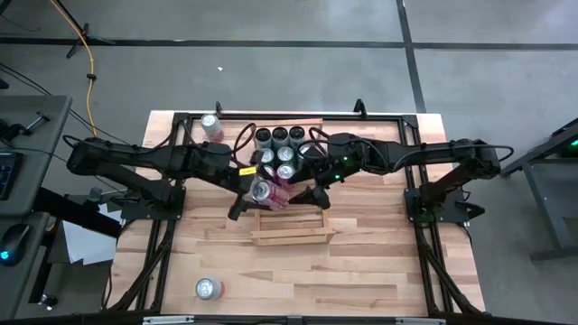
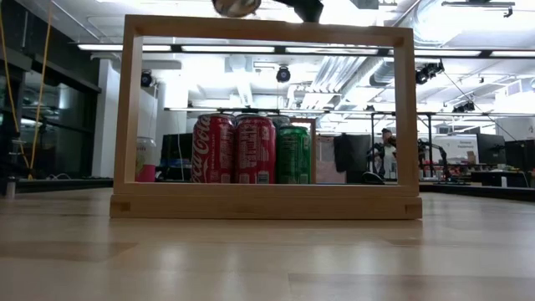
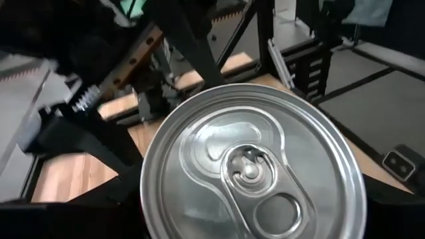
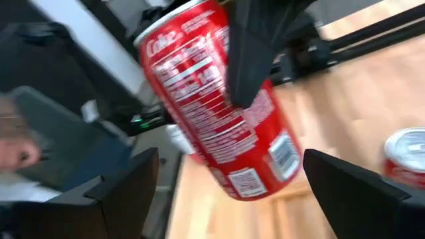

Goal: Place canned beverage on shelf
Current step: Put the red can on the shelf aligned with the other red cans

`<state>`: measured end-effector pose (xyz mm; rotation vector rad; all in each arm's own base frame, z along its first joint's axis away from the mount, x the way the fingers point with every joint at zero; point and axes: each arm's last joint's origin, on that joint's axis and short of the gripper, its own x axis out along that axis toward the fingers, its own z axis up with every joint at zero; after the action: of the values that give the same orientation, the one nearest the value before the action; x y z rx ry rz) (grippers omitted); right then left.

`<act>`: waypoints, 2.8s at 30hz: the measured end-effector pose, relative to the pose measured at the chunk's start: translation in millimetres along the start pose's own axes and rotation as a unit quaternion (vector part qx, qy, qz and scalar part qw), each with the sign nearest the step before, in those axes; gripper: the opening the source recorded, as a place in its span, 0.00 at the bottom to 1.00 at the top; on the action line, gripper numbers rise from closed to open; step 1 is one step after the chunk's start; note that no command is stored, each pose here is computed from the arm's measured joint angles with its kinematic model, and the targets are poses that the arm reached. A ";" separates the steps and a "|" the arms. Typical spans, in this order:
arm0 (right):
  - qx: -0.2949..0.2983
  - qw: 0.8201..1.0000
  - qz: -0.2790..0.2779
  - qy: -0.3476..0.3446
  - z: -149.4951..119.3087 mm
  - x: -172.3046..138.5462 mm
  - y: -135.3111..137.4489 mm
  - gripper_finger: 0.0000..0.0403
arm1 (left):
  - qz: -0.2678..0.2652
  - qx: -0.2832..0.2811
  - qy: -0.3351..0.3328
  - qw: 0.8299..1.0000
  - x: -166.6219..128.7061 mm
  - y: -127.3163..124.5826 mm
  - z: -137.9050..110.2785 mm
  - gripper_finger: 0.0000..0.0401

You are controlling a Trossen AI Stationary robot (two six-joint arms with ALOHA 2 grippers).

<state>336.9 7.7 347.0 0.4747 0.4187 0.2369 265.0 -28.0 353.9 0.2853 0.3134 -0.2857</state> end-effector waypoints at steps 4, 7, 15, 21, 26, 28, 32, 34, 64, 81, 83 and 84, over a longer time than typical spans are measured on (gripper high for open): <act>0.021 0.999 0.046 0.012 0.6 0.1 2.5 0.89 | -0.016 0.028 -0.034 0.999 0.9 -8.0 8.3 0.70; 0.034 0.996 0.079 0.026 -0.2 3.0 3.2 0.89 | -0.035 0.081 -0.060 0.994 1.2 -18.4 14.8 0.70; 0.058 0.989 0.132 0.039 -4.1 25.9 -4.2 0.89 | -0.017 0.177 -0.063 0.982 2.0 -37.0 20.7 0.70; 0.040 0.984 0.173 0.024 -2.8 37.7 -6.3 0.89 | -0.036 0.173 -0.064 0.982 5.3 -46.4 21.4 0.70; 0.047 0.974 0.220 0.027 -1.8 43.2 -5.0 0.89 | -0.040 0.156 -0.072 0.984 13.5 -48.6 21.5 0.70; 0.049 0.971 0.234 0.033 -4.5 47.9 -2.3 0.89 | -0.032 0.157 -0.084 0.983 18.7 -47.7 23.3 0.70; 0.054 0.967 0.242 0.052 -13.4 57.9 2.0 0.89 | -0.045 0.160 -0.090 0.982 27.0 -49.8 21.8 0.70; 0.054 0.966 0.245 0.057 -17.1 63.0 2.4 0.89 | -0.055 0.162 -0.086 0.981 29.6 -51.1 19.9 0.70; 0.098 0.962 0.248 0.062 -13.9 60.6 2.5 0.89 | -0.035 0.164 -0.090 0.982 36.3 -55.5 21.0 0.70; 0.093 0.967 0.232 0.045 -17.3 64.4 10.2 0.98 | -0.037 0.162 -0.076 0.983 37.8 -55.6 18.1 0.70; 0.092 0.968 0.230 0.046 -18.0 64.8 11.0 0.98 | -0.039 0.163 -0.073 0.983 38.0 -55.8 17.5 0.70; 0.091 0.967 0.234 0.049 -18.1 64.6 11.1 0.98 | -0.039 0.162 -0.073 0.983 38.0 -55.8 17.5 0.70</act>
<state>385.0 44.8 316.3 0.7425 0.4226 0.6866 286.5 -93.6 344.2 0.5711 0.1313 -0.4335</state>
